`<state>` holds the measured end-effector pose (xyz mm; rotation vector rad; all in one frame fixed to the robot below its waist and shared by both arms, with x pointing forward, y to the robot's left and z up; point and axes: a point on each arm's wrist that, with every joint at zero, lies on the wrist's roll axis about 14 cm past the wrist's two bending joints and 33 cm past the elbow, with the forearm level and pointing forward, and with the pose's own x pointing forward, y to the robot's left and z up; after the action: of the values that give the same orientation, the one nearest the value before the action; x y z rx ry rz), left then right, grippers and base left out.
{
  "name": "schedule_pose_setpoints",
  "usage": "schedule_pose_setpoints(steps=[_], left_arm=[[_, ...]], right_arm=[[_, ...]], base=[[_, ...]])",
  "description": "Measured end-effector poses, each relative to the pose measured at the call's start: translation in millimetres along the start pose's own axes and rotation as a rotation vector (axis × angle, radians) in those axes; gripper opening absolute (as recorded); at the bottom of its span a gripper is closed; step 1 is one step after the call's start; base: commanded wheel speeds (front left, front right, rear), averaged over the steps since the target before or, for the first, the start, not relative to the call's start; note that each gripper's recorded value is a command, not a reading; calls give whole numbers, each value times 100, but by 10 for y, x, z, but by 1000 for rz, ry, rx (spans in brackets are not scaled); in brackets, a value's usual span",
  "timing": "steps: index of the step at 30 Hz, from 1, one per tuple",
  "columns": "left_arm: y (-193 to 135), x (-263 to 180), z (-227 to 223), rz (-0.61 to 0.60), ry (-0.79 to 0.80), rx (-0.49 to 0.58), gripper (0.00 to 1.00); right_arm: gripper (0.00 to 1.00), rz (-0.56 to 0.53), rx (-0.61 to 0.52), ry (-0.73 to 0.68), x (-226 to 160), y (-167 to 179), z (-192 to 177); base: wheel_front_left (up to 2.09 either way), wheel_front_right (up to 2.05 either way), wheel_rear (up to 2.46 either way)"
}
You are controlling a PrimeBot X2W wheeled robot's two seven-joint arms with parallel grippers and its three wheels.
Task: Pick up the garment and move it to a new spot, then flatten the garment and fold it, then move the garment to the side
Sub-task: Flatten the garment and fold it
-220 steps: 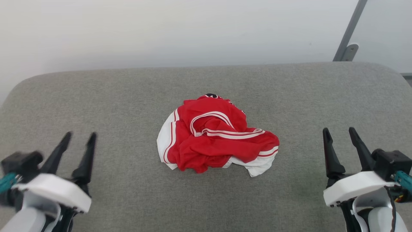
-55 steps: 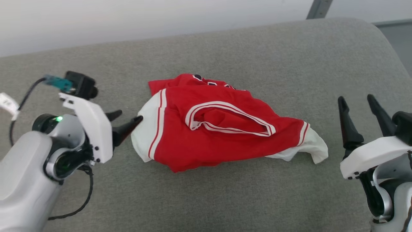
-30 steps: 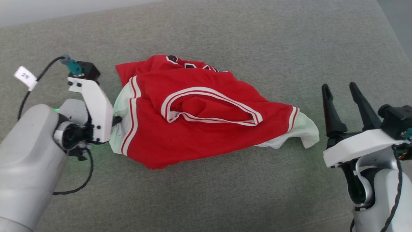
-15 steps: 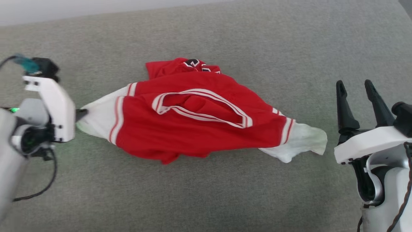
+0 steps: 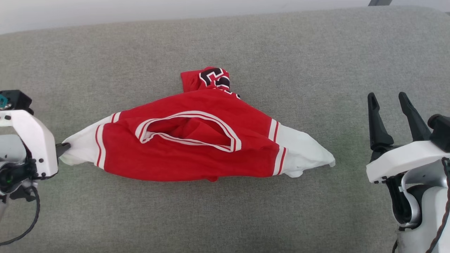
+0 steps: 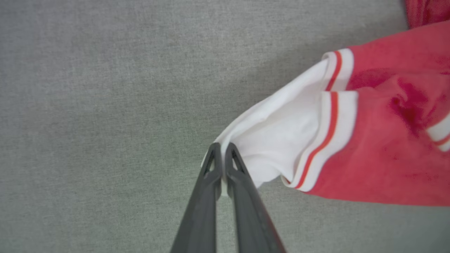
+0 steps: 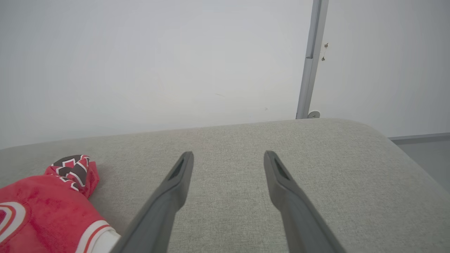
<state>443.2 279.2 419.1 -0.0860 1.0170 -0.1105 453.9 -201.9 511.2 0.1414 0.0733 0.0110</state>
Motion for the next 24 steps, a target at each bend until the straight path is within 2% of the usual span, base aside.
schedule_pose_setpoints(steps=[1,7,14,20,24], left_arm=[[-21,-22,15,-3,-7,1,100],[-253,-194,185,-35,-37,63,100],[-732,-347,454,-122,-77,170,100],[-1168,-293,443,-187,-27,273,100],[-1322,-159,392,-200,16,325,100]], right_arm=[[100,4,1,-2,-2,14,11],[100,10,5,-8,-46,36,55],[100,8,3,-10,-84,28,87],[100,2,5,-7,-113,2,77],[100,-7,9,-12,-119,-40,75]], base=[[0,0,0],[0,0,0],[0,0,0],[0,0,0],[0,0,0]])
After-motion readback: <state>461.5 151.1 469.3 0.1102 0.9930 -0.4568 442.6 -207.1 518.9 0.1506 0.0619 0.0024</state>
